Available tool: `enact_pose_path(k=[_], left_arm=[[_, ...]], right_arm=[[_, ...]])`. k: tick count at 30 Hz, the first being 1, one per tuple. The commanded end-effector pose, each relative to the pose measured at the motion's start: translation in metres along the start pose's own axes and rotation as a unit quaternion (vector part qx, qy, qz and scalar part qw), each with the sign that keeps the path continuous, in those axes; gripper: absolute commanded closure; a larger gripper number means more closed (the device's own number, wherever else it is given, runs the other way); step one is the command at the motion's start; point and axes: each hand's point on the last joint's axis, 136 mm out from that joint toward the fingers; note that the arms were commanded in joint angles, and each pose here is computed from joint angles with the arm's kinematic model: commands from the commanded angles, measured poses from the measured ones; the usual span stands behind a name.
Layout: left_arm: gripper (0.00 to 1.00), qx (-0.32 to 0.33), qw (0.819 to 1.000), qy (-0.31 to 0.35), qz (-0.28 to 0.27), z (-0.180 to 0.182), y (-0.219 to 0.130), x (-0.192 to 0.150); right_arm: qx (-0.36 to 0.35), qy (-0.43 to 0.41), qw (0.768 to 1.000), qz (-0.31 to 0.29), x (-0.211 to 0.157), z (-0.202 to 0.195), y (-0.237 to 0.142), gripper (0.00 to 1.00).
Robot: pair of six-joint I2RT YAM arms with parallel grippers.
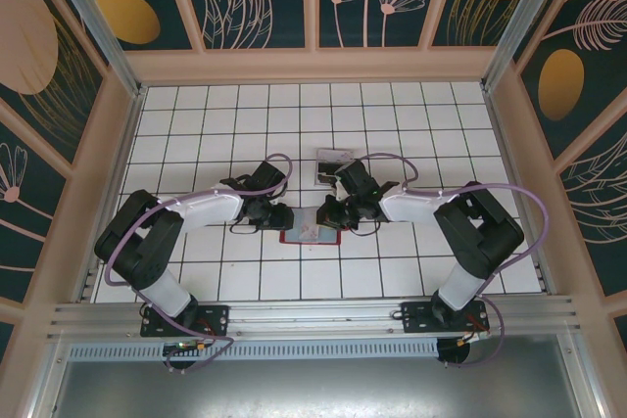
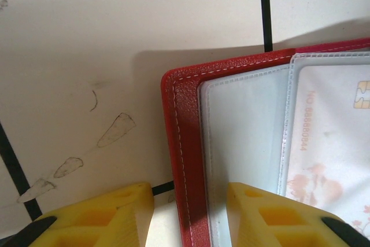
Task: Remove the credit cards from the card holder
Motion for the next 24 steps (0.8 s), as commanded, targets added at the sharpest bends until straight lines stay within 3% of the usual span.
enact_pose_path(k=[1,8,24], left_arm=[[0.59,0.016,1.000,-0.001,0.019,0.008,-0.001,-0.013],[0.54,-0.022,1.000,-0.004,0.007,-0.009,-0.011,-0.007],[0.52,0.014,1.000,-0.004,0.027,0.011,0.005,-0.018]], right_arm=[[0.012,-0.015,1.000,0.001,0.000,0.003,-0.001,0.91],[0.029,-0.035,0.999,0.023,-0.004,0.020,0.015,0.91],[0.016,-0.018,0.999,0.029,-0.009,0.013,0.026,0.85]])
Point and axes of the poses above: each hand's point on the last joint's axis, 136 mm out from that joint toward the fingers, its own y axis out along the fingers, its own z axis along the line the jaws close on, x = y × z, and after that the axes turned 6 degrees about -y, right-handed
